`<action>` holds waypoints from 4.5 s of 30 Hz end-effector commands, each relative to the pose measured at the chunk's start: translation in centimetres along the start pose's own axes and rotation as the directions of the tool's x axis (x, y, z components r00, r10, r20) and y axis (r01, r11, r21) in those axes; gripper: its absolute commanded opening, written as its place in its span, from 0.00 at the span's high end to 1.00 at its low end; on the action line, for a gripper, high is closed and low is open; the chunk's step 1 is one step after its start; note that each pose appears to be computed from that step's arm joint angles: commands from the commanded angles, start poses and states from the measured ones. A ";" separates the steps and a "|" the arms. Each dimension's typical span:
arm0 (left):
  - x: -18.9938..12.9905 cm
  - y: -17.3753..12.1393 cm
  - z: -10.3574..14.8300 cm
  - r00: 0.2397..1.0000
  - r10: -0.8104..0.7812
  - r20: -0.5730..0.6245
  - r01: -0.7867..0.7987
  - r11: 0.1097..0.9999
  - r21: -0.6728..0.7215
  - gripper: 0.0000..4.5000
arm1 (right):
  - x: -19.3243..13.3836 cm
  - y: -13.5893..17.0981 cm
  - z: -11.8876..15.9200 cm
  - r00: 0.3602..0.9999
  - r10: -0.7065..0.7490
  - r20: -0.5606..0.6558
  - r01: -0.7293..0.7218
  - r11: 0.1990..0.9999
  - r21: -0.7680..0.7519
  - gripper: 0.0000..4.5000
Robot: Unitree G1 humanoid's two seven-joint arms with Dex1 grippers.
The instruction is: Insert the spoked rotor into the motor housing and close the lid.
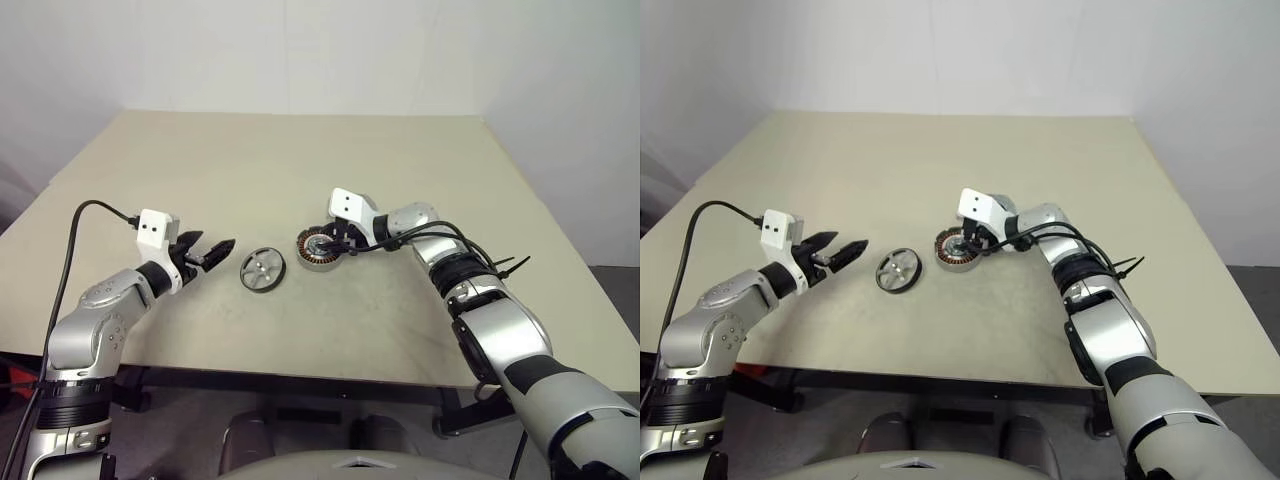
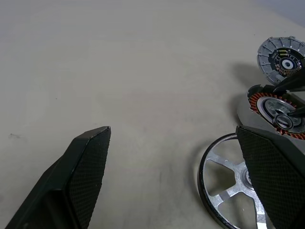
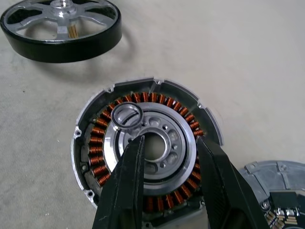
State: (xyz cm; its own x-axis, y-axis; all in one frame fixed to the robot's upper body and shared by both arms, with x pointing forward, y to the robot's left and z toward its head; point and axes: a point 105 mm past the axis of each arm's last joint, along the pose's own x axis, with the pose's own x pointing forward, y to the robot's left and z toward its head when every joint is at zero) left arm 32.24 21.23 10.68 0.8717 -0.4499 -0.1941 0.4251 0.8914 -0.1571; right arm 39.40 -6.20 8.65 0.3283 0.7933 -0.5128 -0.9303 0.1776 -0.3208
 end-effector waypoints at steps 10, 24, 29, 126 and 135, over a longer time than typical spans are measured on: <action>-0.1 -0.2 1.1 0.999 -0.006 0.036 0.005 1.000 0.024 0.00 | 0.1 -0.5 4.3 0.993 -0.008 0.117 0.016 0.997 -0.069 0.57; -0.2 -0.1 1.3 0.999 0.000 0.036 -0.001 0.999 0.032 0.00 | 1.9 0.6 2.6 0.998 -0.013 0.061 0.015 0.999 -0.034 0.57; -0.3 0.1 1.5 0.999 0.003 0.039 -0.005 0.999 0.036 0.00 | 1.7 0.5 2.1 0.999 -0.018 0.047 0.019 0.999 -0.034 0.57; 2.1 -4.2 -5.3 0.966 -0.129 -0.224 0.004 0.874 -0.486 0.00 | -2.0 -3.1 5.1 0.961 -0.230 0.154 0.244 0.967 -0.077 0.57; 3.5 -6.9 -3.1 0.960 -0.255 -0.111 0.143 0.793 -0.593 0.00 | -1.9 -3.1 5.1 0.960 -0.232 0.155 0.246 0.966 -0.078 0.57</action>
State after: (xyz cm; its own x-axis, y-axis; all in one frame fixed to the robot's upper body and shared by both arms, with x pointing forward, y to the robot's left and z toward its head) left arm 31.18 13.47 6.59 0.6967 -0.6500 -0.3035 0.2786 0.6351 -0.7204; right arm 40.53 -5.74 12.46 0.4921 0.7933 -0.3584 -0.8340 0.3118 -0.4552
